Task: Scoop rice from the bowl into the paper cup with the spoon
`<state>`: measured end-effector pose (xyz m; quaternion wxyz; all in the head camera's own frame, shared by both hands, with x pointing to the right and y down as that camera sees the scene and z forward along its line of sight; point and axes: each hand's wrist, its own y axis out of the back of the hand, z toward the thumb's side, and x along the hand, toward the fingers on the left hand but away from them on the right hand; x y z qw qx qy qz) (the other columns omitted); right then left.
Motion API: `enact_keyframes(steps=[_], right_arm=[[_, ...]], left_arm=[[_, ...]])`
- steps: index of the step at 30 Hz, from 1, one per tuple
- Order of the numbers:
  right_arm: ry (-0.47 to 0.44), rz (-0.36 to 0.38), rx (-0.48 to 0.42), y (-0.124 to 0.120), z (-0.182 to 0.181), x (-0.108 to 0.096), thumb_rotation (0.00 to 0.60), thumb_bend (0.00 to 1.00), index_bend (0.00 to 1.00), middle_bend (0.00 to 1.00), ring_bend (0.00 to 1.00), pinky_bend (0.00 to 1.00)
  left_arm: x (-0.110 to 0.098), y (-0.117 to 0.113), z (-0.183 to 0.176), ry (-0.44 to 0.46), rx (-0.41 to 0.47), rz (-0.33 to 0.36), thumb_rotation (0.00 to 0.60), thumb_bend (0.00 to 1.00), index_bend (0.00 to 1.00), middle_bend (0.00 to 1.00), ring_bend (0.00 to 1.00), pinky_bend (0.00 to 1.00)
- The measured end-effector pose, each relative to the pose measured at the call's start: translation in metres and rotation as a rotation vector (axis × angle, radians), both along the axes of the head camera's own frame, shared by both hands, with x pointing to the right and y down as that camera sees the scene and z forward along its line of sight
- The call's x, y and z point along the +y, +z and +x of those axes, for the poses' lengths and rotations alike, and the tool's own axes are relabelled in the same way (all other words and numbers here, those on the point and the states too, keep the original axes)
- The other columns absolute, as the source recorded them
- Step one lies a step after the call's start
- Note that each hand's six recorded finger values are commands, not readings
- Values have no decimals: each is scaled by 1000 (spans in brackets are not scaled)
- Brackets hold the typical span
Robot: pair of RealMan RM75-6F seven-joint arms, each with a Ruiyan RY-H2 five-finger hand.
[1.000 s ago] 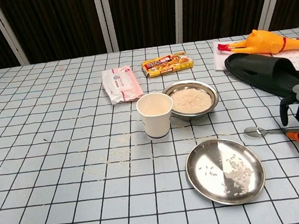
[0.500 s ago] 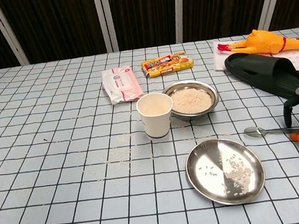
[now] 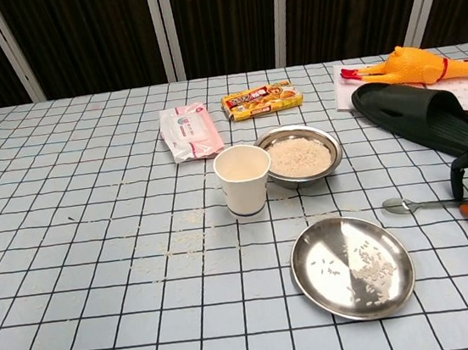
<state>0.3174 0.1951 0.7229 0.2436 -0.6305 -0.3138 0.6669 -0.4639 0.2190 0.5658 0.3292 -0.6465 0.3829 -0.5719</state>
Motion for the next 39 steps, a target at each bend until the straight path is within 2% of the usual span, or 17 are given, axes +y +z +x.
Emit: enact_keyframes(steps=[11,21,27,33,39], right_arm=[[3,-7,5,2,1,2,600,458,526,893,1000,1000],[4,-14,10,4,2,4,600,556,571,894,1000,1000],[0,-9,1,2,0,4,600,561,571,893,1000,1000],[-3,37,-15,-8,-1,-5,600,561,572,893,1000,1000],[-12,150,-38,-31,-1,-26,600,560,572,893,1000,1000]], left_arm=[[-1,-1,-1,-6,3,1,600,0,0,0,0,0],[-1,-1,-1,-6,7,0,600,0,0,0,0,0],[-1,-1,-1,-7,7,1,600,0,0,0,0,0],[-1,-2,-1,-7,9,3,600,0,0,0,0,0],[-1,-2,-1,-8,10,4,600,0,0,0,0,0]])
